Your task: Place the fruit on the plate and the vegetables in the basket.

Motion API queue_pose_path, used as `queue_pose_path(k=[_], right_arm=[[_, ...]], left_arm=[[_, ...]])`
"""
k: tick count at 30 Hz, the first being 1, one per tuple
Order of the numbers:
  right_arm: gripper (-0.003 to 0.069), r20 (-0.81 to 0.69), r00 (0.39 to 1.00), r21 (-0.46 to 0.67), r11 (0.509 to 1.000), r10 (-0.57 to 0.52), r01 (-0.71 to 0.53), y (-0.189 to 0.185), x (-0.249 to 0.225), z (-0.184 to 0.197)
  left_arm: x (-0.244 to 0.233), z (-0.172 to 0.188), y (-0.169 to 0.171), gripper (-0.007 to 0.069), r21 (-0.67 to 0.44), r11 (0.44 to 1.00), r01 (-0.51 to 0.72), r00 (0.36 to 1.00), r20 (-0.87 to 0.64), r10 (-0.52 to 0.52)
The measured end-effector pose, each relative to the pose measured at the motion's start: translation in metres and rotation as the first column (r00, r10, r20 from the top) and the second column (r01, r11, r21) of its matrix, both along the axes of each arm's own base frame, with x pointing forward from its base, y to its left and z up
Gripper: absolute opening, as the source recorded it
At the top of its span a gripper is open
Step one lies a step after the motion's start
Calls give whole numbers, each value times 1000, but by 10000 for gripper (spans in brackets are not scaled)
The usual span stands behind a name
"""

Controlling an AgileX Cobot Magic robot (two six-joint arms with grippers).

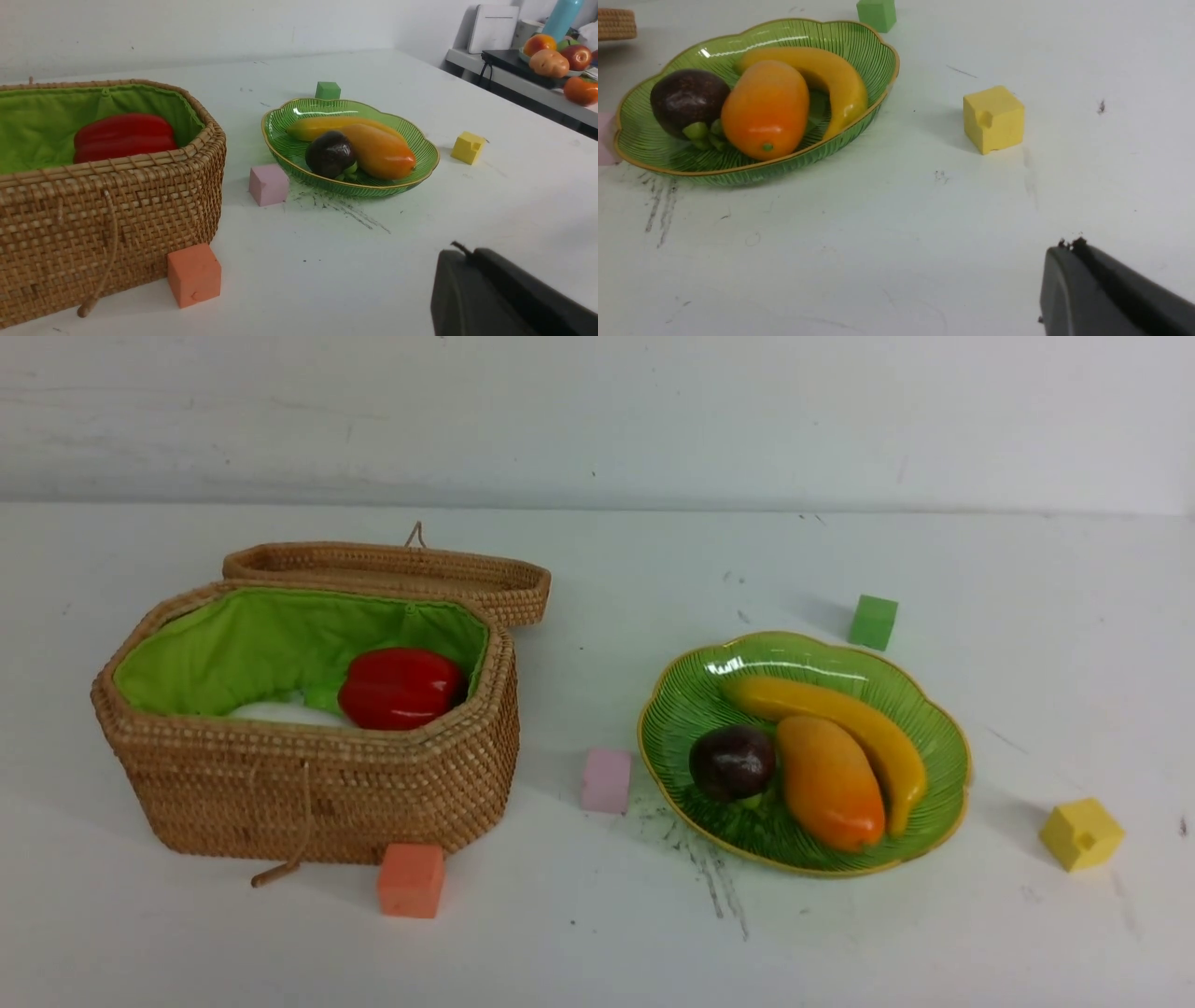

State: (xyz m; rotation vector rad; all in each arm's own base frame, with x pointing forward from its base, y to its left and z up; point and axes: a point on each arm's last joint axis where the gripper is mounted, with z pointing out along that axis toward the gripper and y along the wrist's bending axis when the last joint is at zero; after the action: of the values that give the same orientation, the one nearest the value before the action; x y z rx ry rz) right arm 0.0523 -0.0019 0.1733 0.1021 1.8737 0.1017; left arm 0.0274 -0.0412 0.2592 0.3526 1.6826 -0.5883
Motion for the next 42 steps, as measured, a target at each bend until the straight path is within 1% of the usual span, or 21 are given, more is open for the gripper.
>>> queue_pose_path(k=[13, 16, 20, 21, 23, 24, 25, 26, 28, 29, 30, 31, 33, 35, 42], right_arm=[[2, 0, 1000, 0, 1000, 0, 0, 0, 0, 0], [5, 0, 1000, 0, 1000, 0, 0, 0, 0, 0], [7, 0, 1000, 0, 1000, 0, 0, 0, 0, 0], [10, 0, 1000, 0, 1000, 0, 0, 0, 0, 0], [13, 0, 1000, 0, 1000, 0, 0, 0, 0, 0], [14, 1, 1000, 0, 1000, 0, 0, 0, 0, 0], [15, 1, 1000, 0, 1000, 0, 0, 0, 0, 0], [16, 1, 1000, 0, 1000, 0, 0, 0, 0, 0], [18, 1, 1000, 0, 1000, 0, 0, 0, 0, 0], [18, 1, 1000, 0, 1000, 0, 0, 0, 0, 0], [20, 1, 1000, 0, 1000, 0, 0, 0, 0, 0], [20, 1, 1000, 0, 1000, 0, 0, 0, 0, 0], [22, 1, 1000, 0, 1000, 0, 0, 0, 0, 0], [23, 3, 1000, 0, 1000, 1, -1, 0, 0, 0], [27, 2, 1000, -2, 1000, 2, -2, 0, 0, 0]], left_arm=[[0, 0, 0, 8, 2, 1000, 3, 1000, -3, -3], [1, -1, 1, 11, 3, 1000, -16, 1000, 8, 15], [8, -6, 6, 8, -19, 996, -83, 996, 30, 84], [12, -9, 10, -7, -41, 988, -147, 988, 44, 149], [16, -12, 17, -13, -59, 968, -243, 967, 67, 246], [17, -15, 21, -13, -58, 956, -289, 953, 74, 293], [17, -16, 22, -13, -56, 950, -307, 947, 77, 311], [18, -22, 26, -13, -49, 929, -367, 926, 74, 370], [21, -35, 31, -13, -31, 899, -437, 899, 33, 438], [22, -38, 32, -13, -37, 893, -449, 893, 16, 450], [24, -50, 34, -13, -31, 874, -485, 875, -27, 484], [25, -54, 35, -13, -26, 869, -493, 870, -38, 492], [27, -73, 36, -13, -17, 856, -517, 851, -113, 512], [26, -87, 36, -13, 14, 854, -521, 834, -205, 512], [25, -89, 36, -13, 15, 852, -523, 828, -228, 513]])
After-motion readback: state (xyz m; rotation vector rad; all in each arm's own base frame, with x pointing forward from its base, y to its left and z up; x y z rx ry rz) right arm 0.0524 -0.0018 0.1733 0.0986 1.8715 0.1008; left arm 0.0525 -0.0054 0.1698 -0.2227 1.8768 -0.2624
